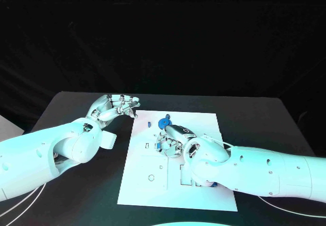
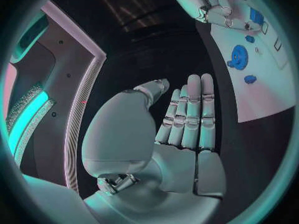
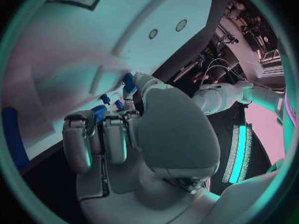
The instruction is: Assemble the parts on the task board
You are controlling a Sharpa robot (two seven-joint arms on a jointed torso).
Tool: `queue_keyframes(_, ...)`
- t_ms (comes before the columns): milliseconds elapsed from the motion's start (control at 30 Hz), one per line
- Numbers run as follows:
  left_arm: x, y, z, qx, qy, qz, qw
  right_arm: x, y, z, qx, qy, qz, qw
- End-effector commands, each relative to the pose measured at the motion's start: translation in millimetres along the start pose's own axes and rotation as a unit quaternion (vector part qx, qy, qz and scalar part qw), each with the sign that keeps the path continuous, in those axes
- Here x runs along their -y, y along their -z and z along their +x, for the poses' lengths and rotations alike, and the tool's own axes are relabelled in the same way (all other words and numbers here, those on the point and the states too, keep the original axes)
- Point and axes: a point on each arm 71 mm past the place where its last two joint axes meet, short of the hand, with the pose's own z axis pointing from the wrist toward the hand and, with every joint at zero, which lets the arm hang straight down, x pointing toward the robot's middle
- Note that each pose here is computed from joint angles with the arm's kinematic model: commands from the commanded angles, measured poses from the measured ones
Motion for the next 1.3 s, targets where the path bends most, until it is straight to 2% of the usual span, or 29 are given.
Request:
queue_keyframes(33,1.0,-0.4,1.7,-0.007,0.005,0.003,1.0,3.1,1.3,5.3,-0.007,0.017,0.004,1.0)
queue_keyframes(567,0.3,-1.4,1.5,-0.007,0.005,0.003,1.0,6.2,2.0,6.9,-0.012,0.026,0.01,1.0)
queue_keyframes(1300,0.0,-1.6,1.1,-0.006,0.004,0.002,1.0,5.7,2.2,4.7,0.006,0.034,0.011,0.999)
